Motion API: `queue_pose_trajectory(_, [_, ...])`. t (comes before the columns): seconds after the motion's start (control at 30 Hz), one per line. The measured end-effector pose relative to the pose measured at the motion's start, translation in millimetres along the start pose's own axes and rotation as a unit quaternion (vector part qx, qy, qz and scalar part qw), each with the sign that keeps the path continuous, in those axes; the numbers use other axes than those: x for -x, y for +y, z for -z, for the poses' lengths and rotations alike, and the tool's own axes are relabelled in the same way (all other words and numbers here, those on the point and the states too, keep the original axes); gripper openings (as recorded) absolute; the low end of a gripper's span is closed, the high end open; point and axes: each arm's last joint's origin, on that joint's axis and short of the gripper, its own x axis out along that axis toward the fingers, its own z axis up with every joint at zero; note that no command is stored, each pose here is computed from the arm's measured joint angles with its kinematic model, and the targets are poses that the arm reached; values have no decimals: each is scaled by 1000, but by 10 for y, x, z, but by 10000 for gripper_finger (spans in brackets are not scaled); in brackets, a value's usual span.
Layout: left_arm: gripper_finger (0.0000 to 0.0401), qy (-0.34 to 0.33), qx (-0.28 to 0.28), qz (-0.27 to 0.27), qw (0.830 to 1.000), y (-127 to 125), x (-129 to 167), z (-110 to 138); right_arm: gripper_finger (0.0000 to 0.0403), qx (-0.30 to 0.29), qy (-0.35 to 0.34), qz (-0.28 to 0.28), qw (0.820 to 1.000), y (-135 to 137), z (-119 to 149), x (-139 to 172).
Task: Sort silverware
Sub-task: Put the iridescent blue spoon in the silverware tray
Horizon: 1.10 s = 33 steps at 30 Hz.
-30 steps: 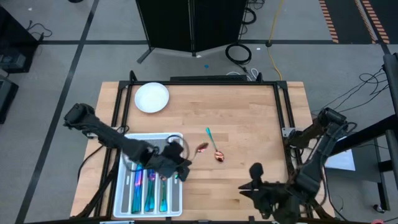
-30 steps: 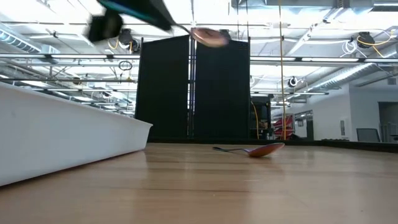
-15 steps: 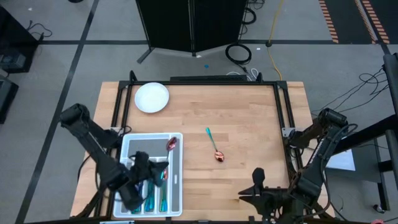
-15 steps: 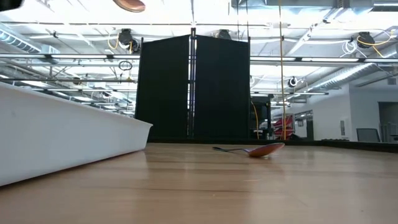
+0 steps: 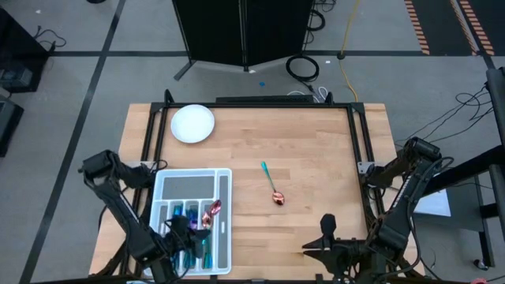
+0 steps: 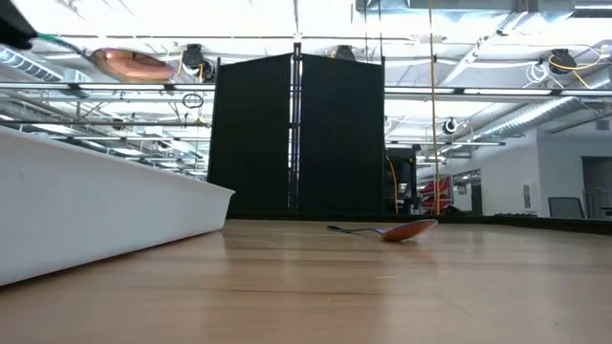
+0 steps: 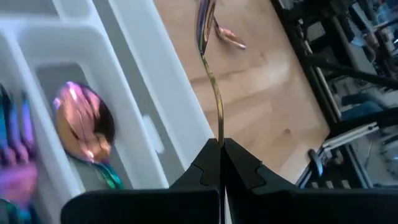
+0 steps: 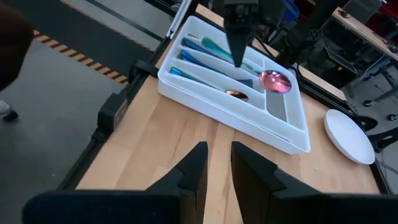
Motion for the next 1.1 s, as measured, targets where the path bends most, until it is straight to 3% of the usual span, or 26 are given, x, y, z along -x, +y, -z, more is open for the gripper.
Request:
queue_pose_trajectory(0.17, [1,-14,23,27,999,16,-105,174,59,-10,-8,-4,1000,7,-22,0])
queue_pose_trajectory(0.43, [1,22,1,-9,1000,139,-131,336,59,-37,-9,-10,999,12,-27,-1])
queue_pose_trajectory(0.87, [1,66,-51,-93,992,244,-121,306,59,-22,10,-13,1000,139,42,-130])
queue_pose_trajectory(1.1, [1,59,-61,-111,990,242,-171,250,59,-25,8,-14,1000,143,39,-132])
